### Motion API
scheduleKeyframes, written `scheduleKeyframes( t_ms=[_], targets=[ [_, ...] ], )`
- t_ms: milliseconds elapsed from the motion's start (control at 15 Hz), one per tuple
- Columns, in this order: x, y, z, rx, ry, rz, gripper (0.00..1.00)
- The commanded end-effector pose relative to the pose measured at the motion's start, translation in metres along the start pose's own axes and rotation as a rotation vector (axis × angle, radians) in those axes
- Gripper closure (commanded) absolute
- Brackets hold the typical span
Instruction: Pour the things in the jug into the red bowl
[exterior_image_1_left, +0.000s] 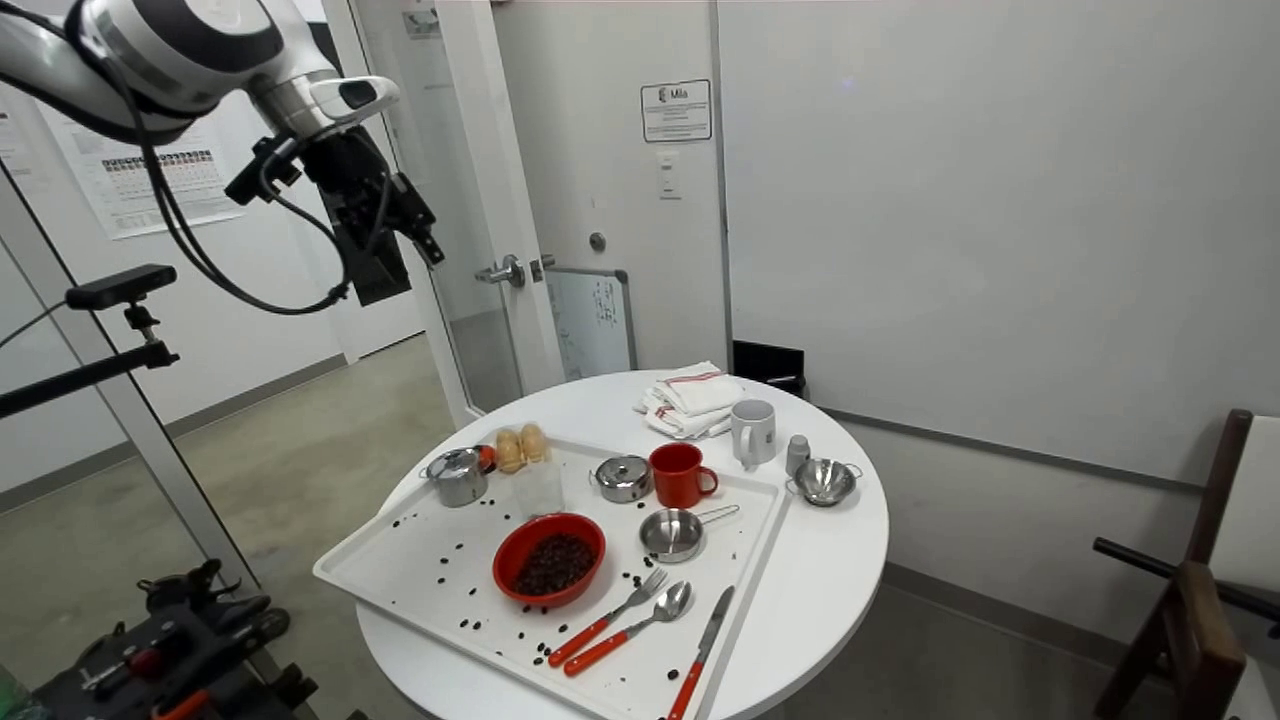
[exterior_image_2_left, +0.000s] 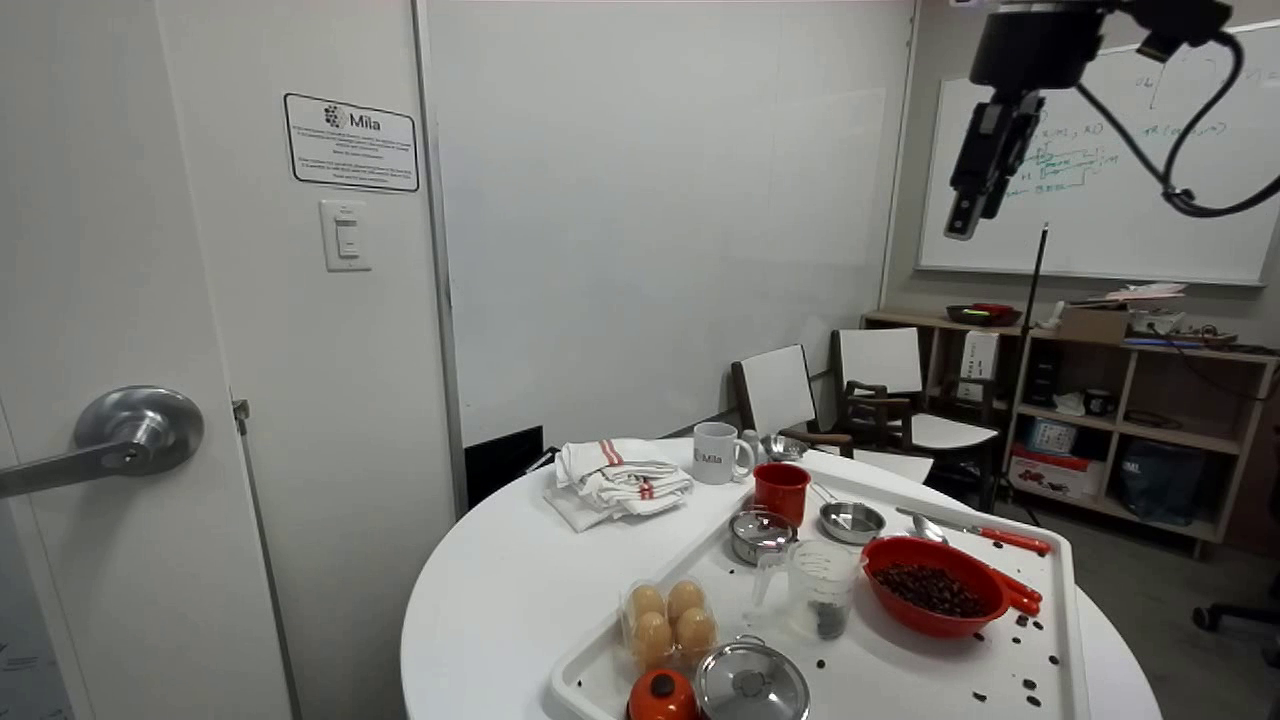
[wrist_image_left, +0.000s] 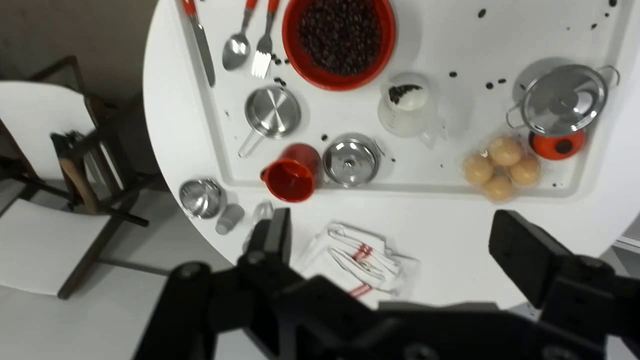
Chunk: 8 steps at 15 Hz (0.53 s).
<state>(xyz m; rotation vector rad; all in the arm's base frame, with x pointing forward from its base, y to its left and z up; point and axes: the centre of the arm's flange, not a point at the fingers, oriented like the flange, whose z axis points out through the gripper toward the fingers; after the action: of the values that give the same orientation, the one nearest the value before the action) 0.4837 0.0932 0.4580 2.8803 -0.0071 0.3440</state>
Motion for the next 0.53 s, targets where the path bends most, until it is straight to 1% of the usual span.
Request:
scheduleKeyframes(
  t_ms=[0,67,200,333,467],
  targets=[
    [0.069,-0.009,-0.006,0.067,0.08,-0.082,0.0],
    [0.086,-0.01,-0.007,0.07,0.085,-0.067,0.0],
    [0.119,-0.011,-0.006,0.066,0.047,0.028,0.0],
    [0.15,-0.013,0.006,0.047,0.002,0.151,0.0],
    [0.175,-0.017,0.027,0.047,-0.04,0.25,0.0]
  ],
)
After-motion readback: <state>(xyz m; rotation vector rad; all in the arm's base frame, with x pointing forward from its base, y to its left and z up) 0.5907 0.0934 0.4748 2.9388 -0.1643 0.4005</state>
